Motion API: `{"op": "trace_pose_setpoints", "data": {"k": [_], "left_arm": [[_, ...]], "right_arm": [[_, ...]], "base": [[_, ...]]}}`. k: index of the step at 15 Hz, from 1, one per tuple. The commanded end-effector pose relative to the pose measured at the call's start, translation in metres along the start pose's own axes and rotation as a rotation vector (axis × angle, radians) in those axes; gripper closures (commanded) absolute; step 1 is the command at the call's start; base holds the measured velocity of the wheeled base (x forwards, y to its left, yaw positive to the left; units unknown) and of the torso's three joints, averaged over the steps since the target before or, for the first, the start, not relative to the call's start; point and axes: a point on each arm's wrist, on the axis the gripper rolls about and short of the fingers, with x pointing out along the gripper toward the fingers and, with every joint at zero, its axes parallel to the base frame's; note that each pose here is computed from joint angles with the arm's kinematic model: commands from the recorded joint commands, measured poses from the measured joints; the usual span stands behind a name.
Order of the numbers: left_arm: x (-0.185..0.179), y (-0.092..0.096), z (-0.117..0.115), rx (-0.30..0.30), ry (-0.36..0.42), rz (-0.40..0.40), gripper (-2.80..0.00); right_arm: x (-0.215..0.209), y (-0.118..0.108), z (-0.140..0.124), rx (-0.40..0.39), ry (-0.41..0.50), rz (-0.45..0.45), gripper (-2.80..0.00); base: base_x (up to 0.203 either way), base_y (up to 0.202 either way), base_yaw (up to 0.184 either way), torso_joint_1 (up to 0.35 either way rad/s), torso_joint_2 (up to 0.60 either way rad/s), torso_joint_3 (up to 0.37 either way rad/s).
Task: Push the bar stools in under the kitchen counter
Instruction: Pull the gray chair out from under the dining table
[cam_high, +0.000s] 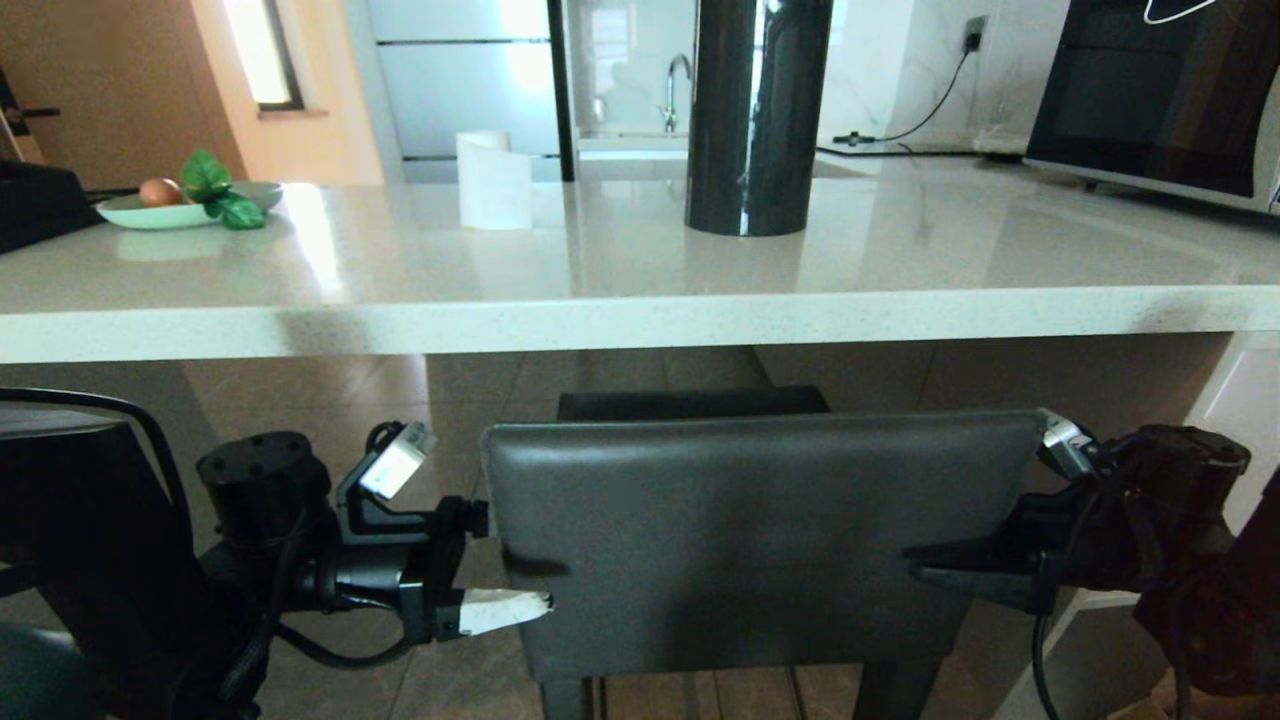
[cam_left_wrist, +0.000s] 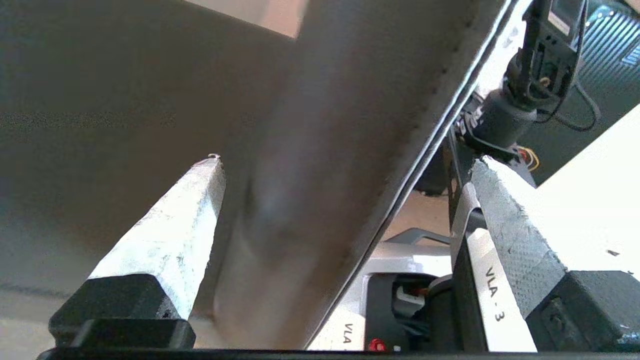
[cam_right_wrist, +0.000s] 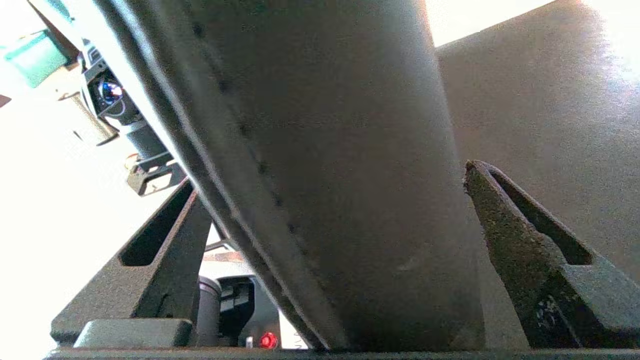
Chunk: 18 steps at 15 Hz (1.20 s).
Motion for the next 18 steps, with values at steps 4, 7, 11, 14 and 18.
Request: {"op": "trace_pose_setpoints", "data": {"k": [4, 7, 11, 14, 18], "left_arm": [[0.0033, 0.0126, 0.0034, 0.077, -0.015, 0.028, -2.8], [0.0041, 0.0121, 0.0035, 0.077, -0.015, 0.027, -2.8], [0.0055, 0.012, 0.0026, 0.082, -0.013, 0.023, -2.8], [0.0056, 0.0123, 0.0022, 0.08, -0.012, 0.023, -2.8], [0.0055, 0.012, 0.0026, 0.082, -0.013, 0.023, -2.8]], "right_arm": [[0.0011, -0.0018, -0.0003, -0.005, 0.0, 0.004, -2.8], [0.0015, -0.0017, -0.0003, -0.005, 0.0, 0.005, -2.8], [0.0017, -0.0023, 0.0005, -0.009, 0.0, 0.005, -2.8], [0.0021, -0.0023, 0.0005, -0.009, 0.0, 0.007, -2.8], [0.0022, -0.003, 0.0007, -0.011, 0.0, 0.004, -2.8]], "base": [[0.0, 0.0, 0.0, 0.0, 0.0, 0.0], [0.0, 0.0, 0.0, 0.0, 0.0, 0.0], [-0.034, 0.0, 0.0, 0.003, 0.0, -0.001], [-0.188, 0.0, -0.003, 0.007, 0.0, 0.003], [-0.195, 0.0, 0.0, 0.002, 0.0, 0.003]]}}
